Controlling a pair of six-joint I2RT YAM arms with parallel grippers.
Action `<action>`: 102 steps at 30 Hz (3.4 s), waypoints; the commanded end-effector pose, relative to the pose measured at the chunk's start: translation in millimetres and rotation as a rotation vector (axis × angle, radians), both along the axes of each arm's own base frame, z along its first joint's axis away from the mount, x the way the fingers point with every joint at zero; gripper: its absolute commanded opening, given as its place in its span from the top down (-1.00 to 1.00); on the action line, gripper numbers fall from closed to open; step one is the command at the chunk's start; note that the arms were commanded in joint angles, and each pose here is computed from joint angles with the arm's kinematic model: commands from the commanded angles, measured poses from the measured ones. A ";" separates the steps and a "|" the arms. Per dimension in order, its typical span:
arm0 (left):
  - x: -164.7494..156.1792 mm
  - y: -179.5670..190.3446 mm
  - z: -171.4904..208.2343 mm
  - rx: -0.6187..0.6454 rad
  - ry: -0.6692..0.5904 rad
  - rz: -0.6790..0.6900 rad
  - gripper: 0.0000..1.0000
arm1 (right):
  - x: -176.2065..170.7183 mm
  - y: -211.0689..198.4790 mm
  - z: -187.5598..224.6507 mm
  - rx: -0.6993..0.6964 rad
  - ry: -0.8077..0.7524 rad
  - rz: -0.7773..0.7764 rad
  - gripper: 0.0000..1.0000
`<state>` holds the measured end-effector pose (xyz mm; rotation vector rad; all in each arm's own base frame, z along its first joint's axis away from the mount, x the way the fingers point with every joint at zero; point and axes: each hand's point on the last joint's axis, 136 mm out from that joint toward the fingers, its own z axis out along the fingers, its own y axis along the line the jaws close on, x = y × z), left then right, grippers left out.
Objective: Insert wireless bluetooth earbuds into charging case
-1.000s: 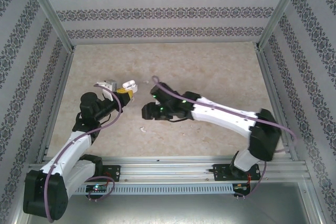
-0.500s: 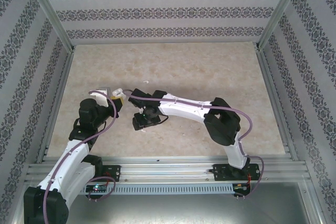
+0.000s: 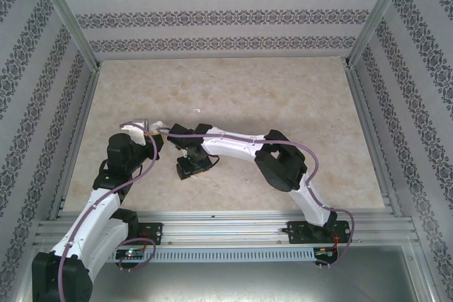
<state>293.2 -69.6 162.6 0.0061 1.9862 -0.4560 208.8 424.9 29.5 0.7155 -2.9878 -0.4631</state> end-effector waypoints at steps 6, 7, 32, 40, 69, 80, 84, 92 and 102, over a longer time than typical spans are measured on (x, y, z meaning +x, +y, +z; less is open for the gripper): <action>2.3 3.7 0.6 0.021 -0.005 0.005 1.00 | 6.1 -5.1 -5.8 -0.083 -0.045 0.045 0.02; 2.3 3.7 0.2 0.021 -0.005 0.005 1.00 | 6.0 -5.0 -6.6 -0.083 -0.045 0.050 0.02; 1.9 -6.0 -4.4 -0.013 0.012 -0.042 1.00 | 10.8 -23.4 -8.7 -0.119 -0.049 -0.034 0.49; 1.5 -32.0 14.4 -0.104 -0.112 -0.186 1.00 | 33.6 -40.5 34.6 0.058 -0.107 -0.227 0.57; 15.4 -193.9 109.7 -0.121 -0.629 -0.651 1.00 | 52.7 -127.2 300.7 0.734 -0.546 -0.612 0.69; 35.0 -224.6 123.2 -0.069 -0.723 -0.584 1.00 | 64.9 -148.5 289.7 0.896 -0.439 -0.826 0.73; 37.2 -234.6 119.4 -0.057 -0.734 -0.576 1.00 | 64.8 -153.7 290.1 0.907 -0.427 -0.860 0.73; 35.3 -249.9 112.3 -0.060 -0.729 -0.616 1.00 | 61.2 -168.4 288.7 0.929 -0.431 -0.928 0.73; 34.4 -253.3 107.5 -0.041 -0.683 -0.602 1.00 | 71.3 -150.3 291.2 0.986 -0.391 -0.923 0.73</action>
